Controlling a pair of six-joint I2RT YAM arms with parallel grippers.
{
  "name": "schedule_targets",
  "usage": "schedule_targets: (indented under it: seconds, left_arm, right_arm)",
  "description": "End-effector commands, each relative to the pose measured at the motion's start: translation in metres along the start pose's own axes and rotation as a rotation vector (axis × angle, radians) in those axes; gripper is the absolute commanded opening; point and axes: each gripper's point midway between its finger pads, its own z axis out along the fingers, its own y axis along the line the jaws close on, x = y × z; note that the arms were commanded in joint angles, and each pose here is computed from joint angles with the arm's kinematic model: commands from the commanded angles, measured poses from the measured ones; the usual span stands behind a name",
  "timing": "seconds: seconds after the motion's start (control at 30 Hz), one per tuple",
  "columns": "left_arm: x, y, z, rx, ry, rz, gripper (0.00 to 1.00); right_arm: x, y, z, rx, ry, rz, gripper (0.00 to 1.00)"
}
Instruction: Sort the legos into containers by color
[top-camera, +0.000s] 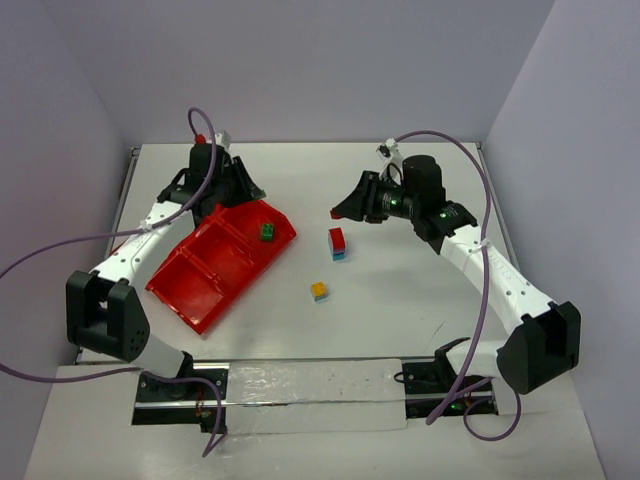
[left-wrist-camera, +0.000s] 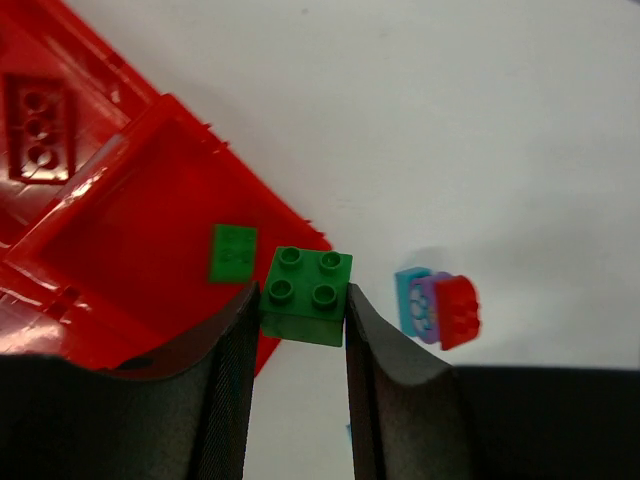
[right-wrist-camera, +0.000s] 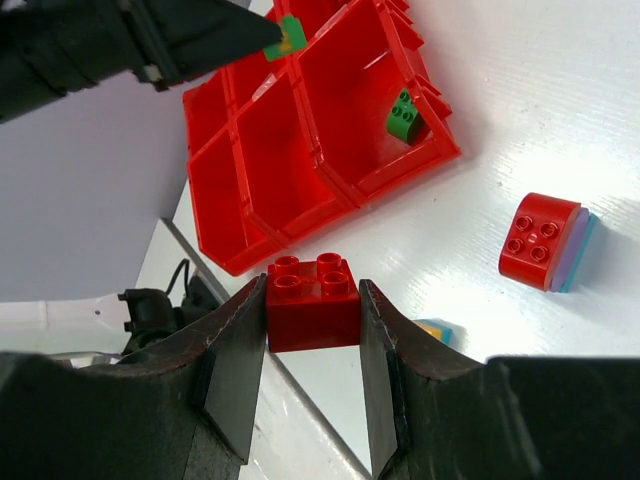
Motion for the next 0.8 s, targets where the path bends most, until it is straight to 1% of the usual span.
schedule_targets:
  seconds: [0.0, 0.2, 0.27, 0.3, 0.33, 0.37, 0.4, 0.43, 0.47, 0.5, 0.53, 0.6, 0.63, 0.7, 0.77]
  left_arm:
    - [0.023, 0.032, 0.014, -0.154, 0.045, 0.059, 0.00]
    - [0.045, 0.042, 0.033, -0.196, 0.096, 0.074, 0.00]
    - [0.046, 0.043, 0.036, -0.200, 0.096, 0.072, 0.00]
    - [0.047, 0.044, 0.038, -0.202, 0.099, 0.072, 0.03]
    - [0.048, 0.044, 0.040, -0.204, 0.103, 0.072, 0.07]
    - [0.049, 0.045, 0.041, -0.206, 0.105, 0.073, 0.15]
    - [0.047, 0.044, 0.041, -0.206, 0.103, 0.076, 0.26]
    - [0.046, 0.042, 0.041, -0.203, 0.101, 0.078, 0.43]
    - [0.044, 0.041, 0.041, -0.199, 0.101, 0.081, 0.53]
    - [0.041, 0.038, 0.040, -0.191, 0.094, 0.083, 0.66]
    - [0.038, 0.035, 0.038, -0.184, 0.088, 0.086, 0.75]
    - [0.029, 0.029, 0.034, -0.171, 0.071, 0.092, 0.83]
    - [0.028, 0.029, 0.032, -0.173, 0.071, 0.094, 0.85]
    - [0.015, 0.022, 0.026, -0.167, 0.048, 0.097, 0.88]
    - [0.000, 0.016, 0.015, -0.170, 0.024, 0.102, 0.88]
  right_arm:
    - [-0.021, 0.012, -0.008, -0.008, -0.061, -0.034, 0.10]
    - [-0.022, 0.012, -0.007, -0.007, -0.062, -0.024, 0.10]
    - [-0.023, 0.013, -0.006, -0.012, -0.064, -0.021, 0.10]
    - [-0.023, 0.013, -0.006, -0.014, -0.062, -0.020, 0.10]
    - [-0.023, 0.013, -0.005, -0.016, -0.062, -0.020, 0.10]
    - [-0.023, 0.013, -0.005, -0.016, -0.062, -0.019, 0.10]
    - [-0.023, 0.014, -0.005, -0.021, -0.061, -0.016, 0.10]
    - [-0.023, 0.014, -0.004, -0.024, -0.059, -0.013, 0.10]
    - [-0.023, 0.014, -0.002, -0.027, -0.055, -0.011, 0.10]
    - [-0.024, 0.015, -0.002, -0.031, -0.055, -0.012, 0.10]
    - [-0.024, 0.016, -0.001, -0.035, -0.055, -0.012, 0.10]
    - [-0.027, 0.017, 0.000, -0.036, -0.057, -0.011, 0.10]
    - [-0.027, 0.018, 0.001, -0.036, -0.058, -0.013, 0.10]
    - [-0.029, 0.022, 0.005, -0.028, -0.053, -0.027, 0.10]
    - [-0.035, 0.022, 0.011, 0.012, -0.057, -0.044, 0.10]
